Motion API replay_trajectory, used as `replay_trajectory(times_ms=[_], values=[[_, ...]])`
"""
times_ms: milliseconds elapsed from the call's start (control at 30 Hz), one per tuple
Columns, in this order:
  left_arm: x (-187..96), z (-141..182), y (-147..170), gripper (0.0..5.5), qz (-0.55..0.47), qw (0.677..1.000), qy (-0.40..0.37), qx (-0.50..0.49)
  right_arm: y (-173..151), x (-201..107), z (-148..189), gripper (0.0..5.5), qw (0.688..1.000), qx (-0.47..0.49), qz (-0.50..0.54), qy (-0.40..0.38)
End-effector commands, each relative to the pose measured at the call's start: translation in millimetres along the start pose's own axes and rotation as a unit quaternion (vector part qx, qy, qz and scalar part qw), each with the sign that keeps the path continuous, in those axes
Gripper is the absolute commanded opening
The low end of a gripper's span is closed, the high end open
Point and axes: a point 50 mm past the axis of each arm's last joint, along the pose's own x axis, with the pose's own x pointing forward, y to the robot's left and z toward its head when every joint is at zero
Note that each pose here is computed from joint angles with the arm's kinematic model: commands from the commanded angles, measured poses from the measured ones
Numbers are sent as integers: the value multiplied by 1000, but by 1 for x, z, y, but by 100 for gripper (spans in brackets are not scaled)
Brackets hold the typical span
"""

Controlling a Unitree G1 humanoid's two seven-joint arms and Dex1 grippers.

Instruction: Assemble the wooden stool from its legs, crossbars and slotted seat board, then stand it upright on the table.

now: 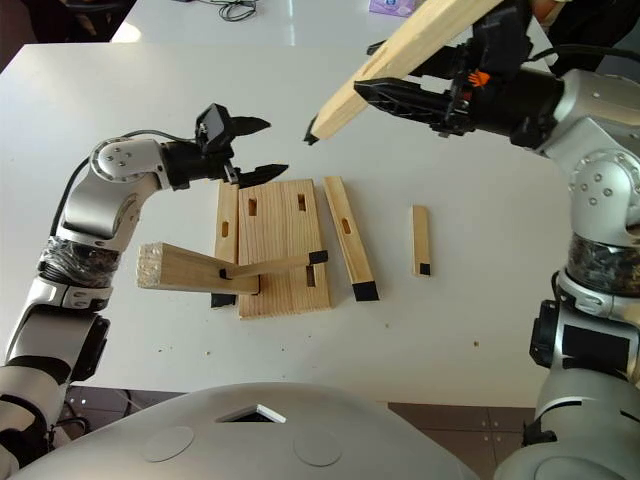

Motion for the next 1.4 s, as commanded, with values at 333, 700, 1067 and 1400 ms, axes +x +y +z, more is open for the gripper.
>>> replay_trajectory(times_ms=[333, 700, 1067, 1400], values=[[-19, -46, -42, 409, -61, 995, 57, 50, 63, -18, -48, 203, 995, 6, 42, 91], [-21, -45, -36, 409, -68, 994, 63, 55, 99, -13, -71, 203, 988, -15, 96, 119], [-22, -45, -35, 409, -73, 994, 62, 52, 110, -4, -75, 203, 988, -34, 111, 99], [-19, -42, -35, 409, -88, 993, 60, 57, 112, 4, -81, 203, 989, -19, 116, 88]])
